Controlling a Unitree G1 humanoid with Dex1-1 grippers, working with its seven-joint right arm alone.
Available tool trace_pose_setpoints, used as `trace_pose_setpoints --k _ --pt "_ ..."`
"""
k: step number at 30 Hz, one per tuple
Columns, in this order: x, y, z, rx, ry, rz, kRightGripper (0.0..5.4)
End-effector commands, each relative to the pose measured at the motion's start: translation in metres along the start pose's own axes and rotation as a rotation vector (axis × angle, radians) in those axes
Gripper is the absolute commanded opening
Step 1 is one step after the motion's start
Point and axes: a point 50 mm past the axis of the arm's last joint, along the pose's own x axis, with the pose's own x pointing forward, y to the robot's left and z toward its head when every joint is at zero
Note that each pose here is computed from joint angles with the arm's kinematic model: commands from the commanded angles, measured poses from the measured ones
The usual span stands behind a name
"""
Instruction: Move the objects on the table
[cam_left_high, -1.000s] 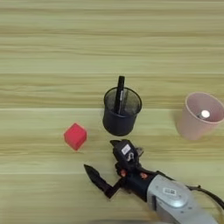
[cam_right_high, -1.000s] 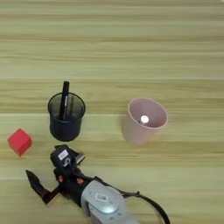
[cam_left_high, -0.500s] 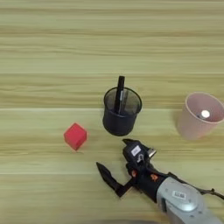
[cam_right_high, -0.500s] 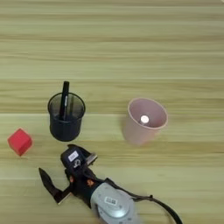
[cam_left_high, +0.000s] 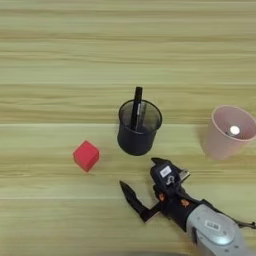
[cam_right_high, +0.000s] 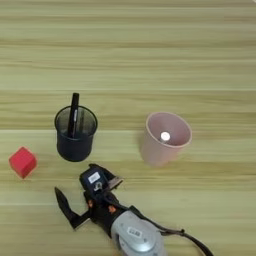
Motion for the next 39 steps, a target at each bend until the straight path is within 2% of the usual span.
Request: trace_pose_setpoints --k 1,7,14,28,39 --pt "0.001 -0.01 -0.008 0.008 0.023 -0.1 5.36" --pt "0.01 -0.013 -0.015 0.048 0.022 -0.157 5.36" --pt "0.018 -0.014 -0.018 0.067 0.016 -0.177 5.36" --pt "0.032 -0.013 -0.025 0.055 0.042 -0.14 5.36" --pt "0.046 -0.02 -0.023 0.038 0.04 -0.151 5.36"
